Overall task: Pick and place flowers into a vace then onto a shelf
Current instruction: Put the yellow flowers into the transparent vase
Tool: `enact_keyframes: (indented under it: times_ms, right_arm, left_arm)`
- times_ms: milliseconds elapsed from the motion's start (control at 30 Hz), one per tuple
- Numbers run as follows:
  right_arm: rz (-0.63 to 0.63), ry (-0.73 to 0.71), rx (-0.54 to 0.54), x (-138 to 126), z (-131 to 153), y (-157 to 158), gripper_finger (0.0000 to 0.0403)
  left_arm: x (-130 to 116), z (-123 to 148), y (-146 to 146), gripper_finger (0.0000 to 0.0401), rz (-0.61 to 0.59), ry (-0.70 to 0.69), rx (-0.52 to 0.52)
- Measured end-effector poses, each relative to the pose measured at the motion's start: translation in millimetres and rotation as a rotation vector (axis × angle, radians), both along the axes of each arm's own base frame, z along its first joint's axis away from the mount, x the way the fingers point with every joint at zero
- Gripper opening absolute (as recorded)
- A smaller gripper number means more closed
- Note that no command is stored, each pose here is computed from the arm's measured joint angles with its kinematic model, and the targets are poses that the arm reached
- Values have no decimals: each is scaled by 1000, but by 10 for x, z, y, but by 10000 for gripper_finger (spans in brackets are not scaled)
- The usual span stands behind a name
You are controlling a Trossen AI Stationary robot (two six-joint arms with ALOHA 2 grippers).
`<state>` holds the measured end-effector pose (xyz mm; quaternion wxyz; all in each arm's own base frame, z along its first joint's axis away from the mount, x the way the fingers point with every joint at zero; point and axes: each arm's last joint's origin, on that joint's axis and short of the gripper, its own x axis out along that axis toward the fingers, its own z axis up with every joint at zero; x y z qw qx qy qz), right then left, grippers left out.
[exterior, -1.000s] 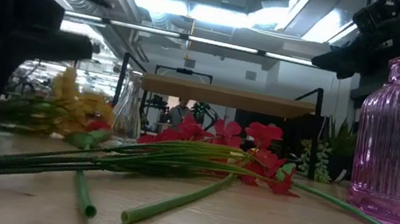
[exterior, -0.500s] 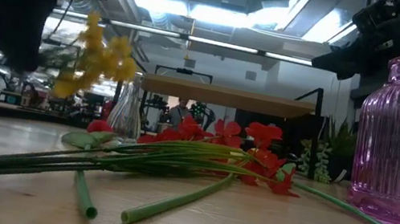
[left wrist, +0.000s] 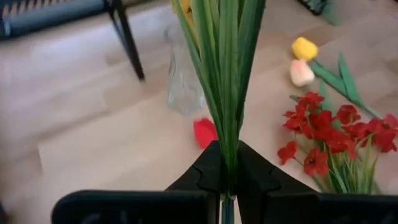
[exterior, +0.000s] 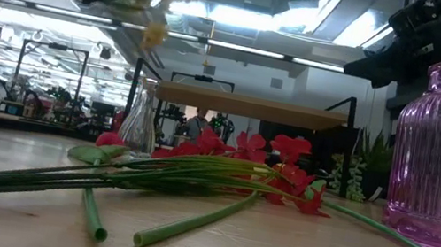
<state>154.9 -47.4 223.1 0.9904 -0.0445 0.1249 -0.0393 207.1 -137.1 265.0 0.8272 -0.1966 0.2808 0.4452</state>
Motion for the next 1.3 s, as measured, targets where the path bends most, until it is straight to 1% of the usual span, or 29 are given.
enact_keyframes:
  times_ms: [67, 167, 300, 433, 500, 667, 933, 1033, 1167, 1300]
  right_arm:
    - [0, 0, 0, 0, 0, 0, 18]
    - [0, 0, 0, 0, 0, 0, 18]
    - [0, 0, 0, 0, 0, 0, 18]
    - [0, 0, 0, 0, 0, 1, 18]
    - [0, 0, 0, 0, 0, 0, 18]
    - [1, 0, 0, 0, 0, 1, 18]
    - [0, -1, -1, 0, 1, 0, 18]
    - [0, -1, 0, 0, 1, 0, 18]
    - [0, -1, 1, 0, 1, 0, 18]
    - [-6, -10, 24, 2, 7, 0, 18]
  left_arm:
    - [-26, 62, 35, 18, -55, 25, 38]
    - [-66, 161, 83, 18, -107, 13, 87]
    - [-81, 233, 97, 18, -160, 5, 98]
    - [-37, 225, 63, 18, -213, 8, 114]
    - [-12, 163, 43, 18, -241, 5, 121]
    - [26, -89, -28, 18, -315, -19, 129]
    - [30, -382, -66, 18, -360, -77, 149]
    - [39, -482, -70, 18, -397, -82, 165]
    - [63, -530, -90, 18, -452, -118, 182]
    - [75, -490, -102, 18, -524, -161, 187]
